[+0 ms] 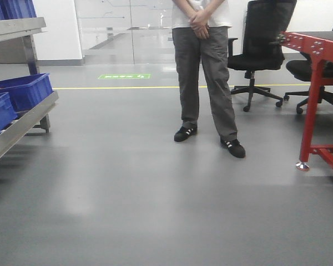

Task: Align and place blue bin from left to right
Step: 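Drive across the floor carrying the blue bin in both grippers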

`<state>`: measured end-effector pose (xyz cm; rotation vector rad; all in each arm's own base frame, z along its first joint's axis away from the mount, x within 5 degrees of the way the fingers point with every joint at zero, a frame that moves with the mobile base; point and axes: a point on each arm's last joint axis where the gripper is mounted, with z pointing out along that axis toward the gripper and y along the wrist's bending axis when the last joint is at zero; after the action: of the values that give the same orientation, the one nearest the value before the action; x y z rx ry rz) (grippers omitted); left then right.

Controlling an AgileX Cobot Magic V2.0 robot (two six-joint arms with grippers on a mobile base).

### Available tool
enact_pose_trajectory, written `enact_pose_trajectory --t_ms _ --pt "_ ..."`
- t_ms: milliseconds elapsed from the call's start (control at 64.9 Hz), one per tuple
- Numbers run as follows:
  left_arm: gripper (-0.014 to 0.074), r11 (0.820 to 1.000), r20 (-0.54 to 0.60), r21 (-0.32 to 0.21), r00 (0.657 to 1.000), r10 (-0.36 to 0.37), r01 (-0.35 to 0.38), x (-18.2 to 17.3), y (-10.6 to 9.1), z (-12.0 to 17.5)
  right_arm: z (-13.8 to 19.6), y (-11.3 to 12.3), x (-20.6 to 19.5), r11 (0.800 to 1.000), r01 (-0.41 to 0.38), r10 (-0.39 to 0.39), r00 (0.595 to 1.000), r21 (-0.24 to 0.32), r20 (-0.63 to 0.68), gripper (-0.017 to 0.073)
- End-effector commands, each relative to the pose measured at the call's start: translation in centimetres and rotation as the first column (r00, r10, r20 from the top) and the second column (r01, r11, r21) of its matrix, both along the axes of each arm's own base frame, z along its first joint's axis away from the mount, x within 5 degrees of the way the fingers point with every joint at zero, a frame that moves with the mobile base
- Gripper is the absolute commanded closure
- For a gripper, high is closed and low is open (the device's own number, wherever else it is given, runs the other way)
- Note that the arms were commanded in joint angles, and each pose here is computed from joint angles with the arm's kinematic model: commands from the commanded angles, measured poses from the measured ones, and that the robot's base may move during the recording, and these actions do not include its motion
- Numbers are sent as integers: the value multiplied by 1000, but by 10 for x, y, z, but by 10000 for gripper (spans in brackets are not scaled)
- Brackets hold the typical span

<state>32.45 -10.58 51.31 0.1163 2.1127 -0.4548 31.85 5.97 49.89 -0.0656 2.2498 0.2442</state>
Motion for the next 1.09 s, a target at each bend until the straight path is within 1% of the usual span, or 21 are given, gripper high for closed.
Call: enact_pose_trajectory --t_ms 0,277,385,1078 --pt "705 998 113 -58 993 -23 30 -7 -2 18 18 4 -7 998 -40 35 992 38 123 627" --pt "705 998 113 -58 993 -23 30 -7 -2 18 18 4 -7 998 -40 35 992 38 123 627" --pt "705 999 117 -45 993 -15 20 -6 -1 18 18 4 -7 998 -40 35 992 38 123 627" --pt "705 999 118 -42 993 -13 18 -6 -1 18 18 4 -7 998 -40 35 992 38 123 627"
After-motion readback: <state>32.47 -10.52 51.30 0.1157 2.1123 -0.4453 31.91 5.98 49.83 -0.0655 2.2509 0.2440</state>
